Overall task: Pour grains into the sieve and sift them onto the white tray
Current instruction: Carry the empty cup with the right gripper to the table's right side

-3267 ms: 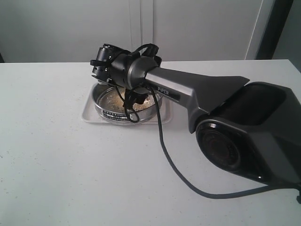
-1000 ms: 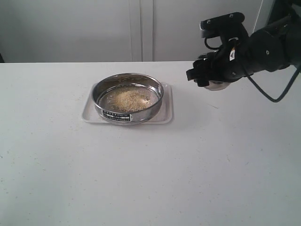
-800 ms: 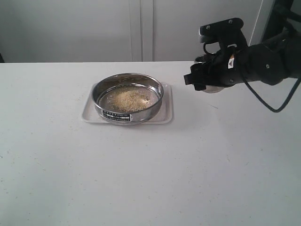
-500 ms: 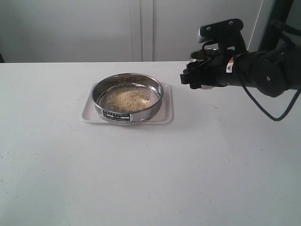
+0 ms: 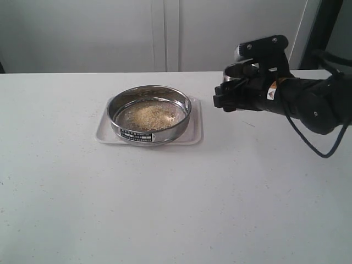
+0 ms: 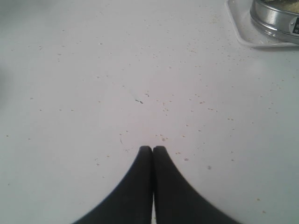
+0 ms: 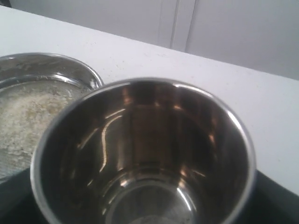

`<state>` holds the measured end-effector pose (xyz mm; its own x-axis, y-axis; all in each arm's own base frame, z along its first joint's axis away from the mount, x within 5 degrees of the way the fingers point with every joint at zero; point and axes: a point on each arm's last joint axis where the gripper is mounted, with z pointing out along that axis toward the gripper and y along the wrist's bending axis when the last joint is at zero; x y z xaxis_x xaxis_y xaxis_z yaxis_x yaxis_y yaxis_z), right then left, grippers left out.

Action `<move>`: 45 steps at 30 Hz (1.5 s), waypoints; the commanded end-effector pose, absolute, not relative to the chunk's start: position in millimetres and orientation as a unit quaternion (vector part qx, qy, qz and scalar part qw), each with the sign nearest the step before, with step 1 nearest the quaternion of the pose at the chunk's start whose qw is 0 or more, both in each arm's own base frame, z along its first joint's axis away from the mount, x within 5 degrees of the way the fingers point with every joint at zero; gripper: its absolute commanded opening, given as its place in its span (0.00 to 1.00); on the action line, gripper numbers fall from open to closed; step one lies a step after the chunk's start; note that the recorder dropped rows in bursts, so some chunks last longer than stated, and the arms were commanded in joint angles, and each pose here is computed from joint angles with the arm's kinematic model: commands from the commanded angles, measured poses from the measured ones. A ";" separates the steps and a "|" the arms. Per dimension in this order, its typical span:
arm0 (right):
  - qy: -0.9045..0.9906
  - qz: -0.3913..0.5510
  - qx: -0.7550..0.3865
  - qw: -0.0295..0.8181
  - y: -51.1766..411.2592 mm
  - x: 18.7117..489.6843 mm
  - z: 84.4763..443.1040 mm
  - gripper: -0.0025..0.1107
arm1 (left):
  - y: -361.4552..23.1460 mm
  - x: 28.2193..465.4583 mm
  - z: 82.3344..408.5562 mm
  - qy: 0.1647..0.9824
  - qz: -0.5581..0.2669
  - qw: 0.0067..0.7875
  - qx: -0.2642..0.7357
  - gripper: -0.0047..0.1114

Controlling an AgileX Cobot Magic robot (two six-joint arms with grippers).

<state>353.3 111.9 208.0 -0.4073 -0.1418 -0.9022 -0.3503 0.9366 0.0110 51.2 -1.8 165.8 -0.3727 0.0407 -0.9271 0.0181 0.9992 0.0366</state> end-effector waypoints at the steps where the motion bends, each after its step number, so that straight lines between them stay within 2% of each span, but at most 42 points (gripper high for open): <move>1: 0.832 0.093 -0.127 0.533 91.2 361.4 186.6 0.02 | -2.0 51.0 164.6 0.828 0.008 0.560 0.015 0.04; 6: 0.837 0.092 -0.111 0.529 77.0 370.0 154.4 0.02 | -2.0 51.0 164.6 0.828 0.008 0.560 0.015 0.04; 8: 0.818 0.106 -0.106 0.555 76.5 374.7 141.8 0.02 | -2.0 51.0 164.6 0.828 0.008 0.560 0.015 0.04; 14: 0.800 0.109 -0.095 0.582 70.9 380.8 134.5 0.02 | -2.0 51.0 164.6 0.828 0.008 0.560 0.015 0.04; 19: 0.803 0.086 -0.014 0.590 39.6 388.3 125.0 0.02 | -2.0 51.0 164.6 0.828 0.008 0.560 0.015 0.04; 23: 0.803 0.078 -0.005 0.591 30.2 392.8 121.3 0.02 | -2.0 51.0 164.6 0.828 0.008 0.560 0.015 0.04; 35: 0.809 0.075 -0.006 0.583 31.2 412.7 110.2 0.02 | -2.0 51.0 164.6 0.828 0.008 0.560 0.015 0.04; 45: 0.820 0.062 -0.024 0.569 31.8 421.6 80.2 0.02 | -2.0 51.0 164.6 0.828 0.008 0.560 0.015 0.04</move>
